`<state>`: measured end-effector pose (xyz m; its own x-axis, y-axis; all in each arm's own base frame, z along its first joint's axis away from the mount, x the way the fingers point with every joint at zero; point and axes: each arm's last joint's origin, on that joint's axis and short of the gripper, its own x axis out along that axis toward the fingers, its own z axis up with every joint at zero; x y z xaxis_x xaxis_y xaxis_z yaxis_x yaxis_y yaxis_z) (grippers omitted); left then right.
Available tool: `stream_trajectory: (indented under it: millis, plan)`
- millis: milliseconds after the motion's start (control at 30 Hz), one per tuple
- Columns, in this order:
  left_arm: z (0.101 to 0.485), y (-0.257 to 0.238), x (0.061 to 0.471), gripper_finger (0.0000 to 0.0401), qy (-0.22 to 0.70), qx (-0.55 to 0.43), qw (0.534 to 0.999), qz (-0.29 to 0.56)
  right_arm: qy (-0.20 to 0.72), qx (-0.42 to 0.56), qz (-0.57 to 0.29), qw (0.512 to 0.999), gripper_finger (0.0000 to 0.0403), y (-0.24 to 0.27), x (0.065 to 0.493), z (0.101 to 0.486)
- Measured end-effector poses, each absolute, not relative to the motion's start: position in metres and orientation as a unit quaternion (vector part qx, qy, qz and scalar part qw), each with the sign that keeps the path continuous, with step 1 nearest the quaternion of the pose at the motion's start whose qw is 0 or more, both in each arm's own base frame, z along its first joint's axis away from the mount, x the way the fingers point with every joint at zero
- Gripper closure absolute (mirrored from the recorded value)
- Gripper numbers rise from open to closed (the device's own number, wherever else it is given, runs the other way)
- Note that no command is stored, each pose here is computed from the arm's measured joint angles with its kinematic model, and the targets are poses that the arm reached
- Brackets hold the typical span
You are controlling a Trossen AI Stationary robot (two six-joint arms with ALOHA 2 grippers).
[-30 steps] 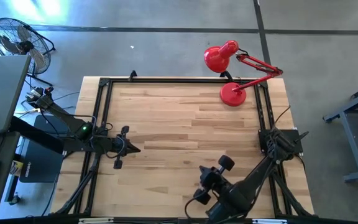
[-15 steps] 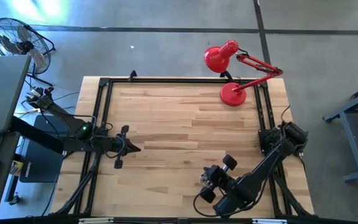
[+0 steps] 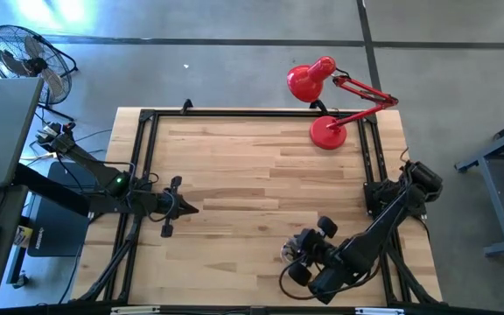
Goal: Pick & Place Makeup Brushes
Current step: Put the eyeshadow brush into the gold makeup holder, then return to Home Position
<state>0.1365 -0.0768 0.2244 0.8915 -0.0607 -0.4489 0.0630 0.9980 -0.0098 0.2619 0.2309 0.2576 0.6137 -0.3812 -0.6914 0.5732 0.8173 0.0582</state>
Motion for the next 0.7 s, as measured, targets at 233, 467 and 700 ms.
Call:
stream_trajectory:
  millis: [233,467,700]
  plan:
    - [0.227,-0.077,0.138,0.0401,0.219,-0.005,0.975,-0.034,0.362,0.09,-0.241,0.896,0.028,0.225,0.256,0.27]
    - [0.227,-0.075,0.138,0.0401,0.208,-0.017,0.978,0.011,0.381,0.047,-0.245,0.891,0.0305,0.202,0.249,0.289]
    - [0.228,-0.074,0.138,0.0401,0.202,-0.018,0.979,0.031,0.447,0.045,-0.281,0.848,0.0393,0.163,0.267,0.286]
